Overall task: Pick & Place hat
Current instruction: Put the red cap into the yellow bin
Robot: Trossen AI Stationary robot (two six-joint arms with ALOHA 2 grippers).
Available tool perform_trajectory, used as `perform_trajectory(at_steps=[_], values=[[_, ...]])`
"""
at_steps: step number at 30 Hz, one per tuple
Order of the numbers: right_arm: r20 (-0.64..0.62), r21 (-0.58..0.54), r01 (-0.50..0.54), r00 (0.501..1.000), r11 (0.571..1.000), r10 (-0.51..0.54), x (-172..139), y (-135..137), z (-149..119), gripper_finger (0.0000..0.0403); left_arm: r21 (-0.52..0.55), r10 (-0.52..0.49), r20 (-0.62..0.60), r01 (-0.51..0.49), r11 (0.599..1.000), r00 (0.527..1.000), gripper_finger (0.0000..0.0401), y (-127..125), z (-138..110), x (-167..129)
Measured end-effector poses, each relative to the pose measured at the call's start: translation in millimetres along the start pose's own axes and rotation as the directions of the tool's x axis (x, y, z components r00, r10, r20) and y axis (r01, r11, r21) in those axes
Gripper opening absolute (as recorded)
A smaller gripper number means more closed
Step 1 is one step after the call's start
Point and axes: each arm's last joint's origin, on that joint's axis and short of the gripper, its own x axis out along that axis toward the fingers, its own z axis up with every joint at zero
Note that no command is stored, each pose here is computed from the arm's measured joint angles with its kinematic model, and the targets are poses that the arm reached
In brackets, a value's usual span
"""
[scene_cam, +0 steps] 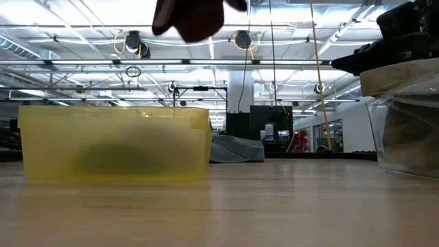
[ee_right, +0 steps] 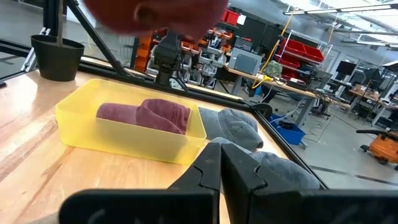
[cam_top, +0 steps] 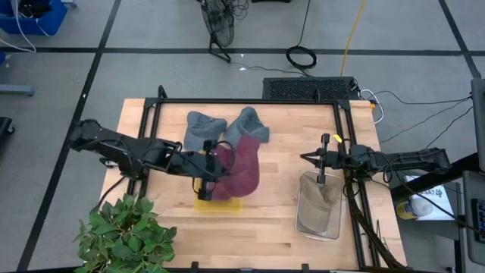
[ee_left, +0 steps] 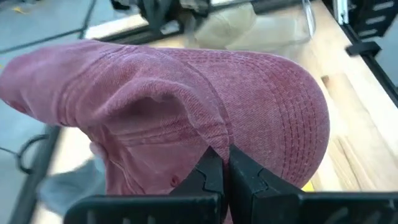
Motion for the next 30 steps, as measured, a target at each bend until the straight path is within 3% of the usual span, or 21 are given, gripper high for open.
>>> perform_trajectory(at_steps=[6, 11, 23, 30], values=[[-0.002, 0.000, -0.001, 1.000, 1.000, 0.001, 0.0, 0.1, -0.2, 0.0000, -0.049, -0.029, -0.180, 0.021, 0.999, 0.983, 0.0004, -1.8, -57.3, 31.2], [-0.002, -0.001, -0.002, 1.000, 1.000, 0.002, 0.0, 0.1, -0.2, 0.0000, -0.064, -0.029, -0.278, 0.012, 0.998, 0.960, 0.0004, -6.6, -86.8, 42.0], [-0.002, 0.002, -0.003, 1.000, 1.000, 0.003, 0.0, 0.2, -0.2, 0.0000, -0.068, -0.089, -0.337, 0.070, 0.995, 0.937, 0.0004, -14.2, -104.9, 60.0], [-0.002, 0.002, -0.003, 1.000, 1.000, 0.003, 0.0, 0.1, -0.2, 0.0000, -0.066, -0.117, -0.420, 0.098, 0.993, 0.900, 0.0004, -18.0, -117.1, 82.9]])
